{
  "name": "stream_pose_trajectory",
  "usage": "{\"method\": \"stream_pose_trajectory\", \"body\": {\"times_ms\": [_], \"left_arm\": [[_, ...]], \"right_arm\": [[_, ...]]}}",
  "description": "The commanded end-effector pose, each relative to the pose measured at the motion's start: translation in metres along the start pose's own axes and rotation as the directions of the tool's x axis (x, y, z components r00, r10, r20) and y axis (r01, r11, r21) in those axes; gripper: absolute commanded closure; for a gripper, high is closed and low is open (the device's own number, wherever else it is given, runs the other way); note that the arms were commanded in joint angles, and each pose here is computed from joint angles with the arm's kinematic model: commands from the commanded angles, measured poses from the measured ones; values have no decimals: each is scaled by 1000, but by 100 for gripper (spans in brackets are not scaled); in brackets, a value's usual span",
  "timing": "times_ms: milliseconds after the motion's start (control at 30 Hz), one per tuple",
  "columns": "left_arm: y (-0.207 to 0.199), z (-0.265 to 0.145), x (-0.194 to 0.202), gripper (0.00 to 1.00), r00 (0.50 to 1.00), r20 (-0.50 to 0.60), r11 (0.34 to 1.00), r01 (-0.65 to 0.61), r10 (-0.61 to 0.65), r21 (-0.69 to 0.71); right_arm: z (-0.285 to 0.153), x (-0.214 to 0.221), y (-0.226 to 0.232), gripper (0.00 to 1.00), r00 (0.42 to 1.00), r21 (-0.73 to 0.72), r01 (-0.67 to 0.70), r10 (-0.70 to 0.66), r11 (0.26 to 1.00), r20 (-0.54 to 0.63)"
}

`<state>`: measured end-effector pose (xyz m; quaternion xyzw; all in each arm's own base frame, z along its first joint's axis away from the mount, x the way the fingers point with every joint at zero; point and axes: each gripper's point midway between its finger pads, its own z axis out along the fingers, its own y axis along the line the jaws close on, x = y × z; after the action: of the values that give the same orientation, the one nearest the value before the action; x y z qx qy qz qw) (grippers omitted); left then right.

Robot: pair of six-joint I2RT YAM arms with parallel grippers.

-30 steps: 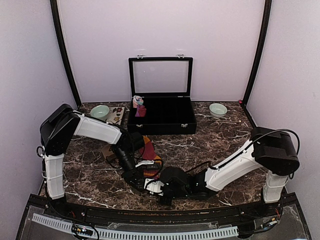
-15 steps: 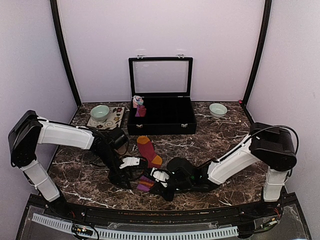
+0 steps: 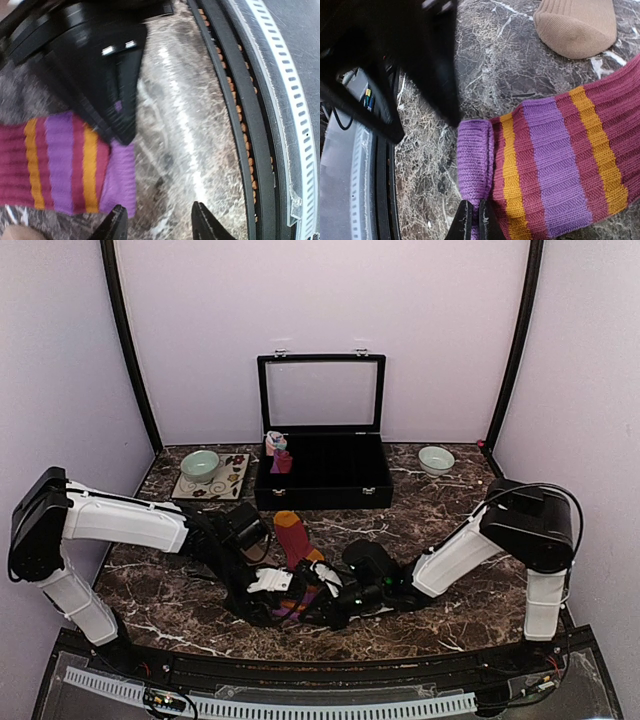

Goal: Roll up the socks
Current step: Roll the sock at the center of the board.

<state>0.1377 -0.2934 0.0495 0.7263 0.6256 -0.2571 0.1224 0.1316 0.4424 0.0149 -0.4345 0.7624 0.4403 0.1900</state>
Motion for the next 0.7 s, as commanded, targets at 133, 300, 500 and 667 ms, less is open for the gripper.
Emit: {"method": "stream_pose_trajectory", "body": {"times_ms": [133,300,500,667], "left_arm": [[12,15,-7,66,997,-24,995,-70,69,-64],[22,25,-4,74,998,-37,995,-57,55,-78],[31,34,5,84,997,-64,993,-46,39,-108],[29,40,10,99,997,-74,996,-19,12,-89]], "right_arm": [[-7,76,-42,100,950,134,-228,251,964,-186],[-5,78,-44,100,939,134,-255,279,958,-202],[-3,77,-43,100,934,125,-274,295,954,-202],[-9,62,-40,79,955,113,-251,265,961,-134]]}}
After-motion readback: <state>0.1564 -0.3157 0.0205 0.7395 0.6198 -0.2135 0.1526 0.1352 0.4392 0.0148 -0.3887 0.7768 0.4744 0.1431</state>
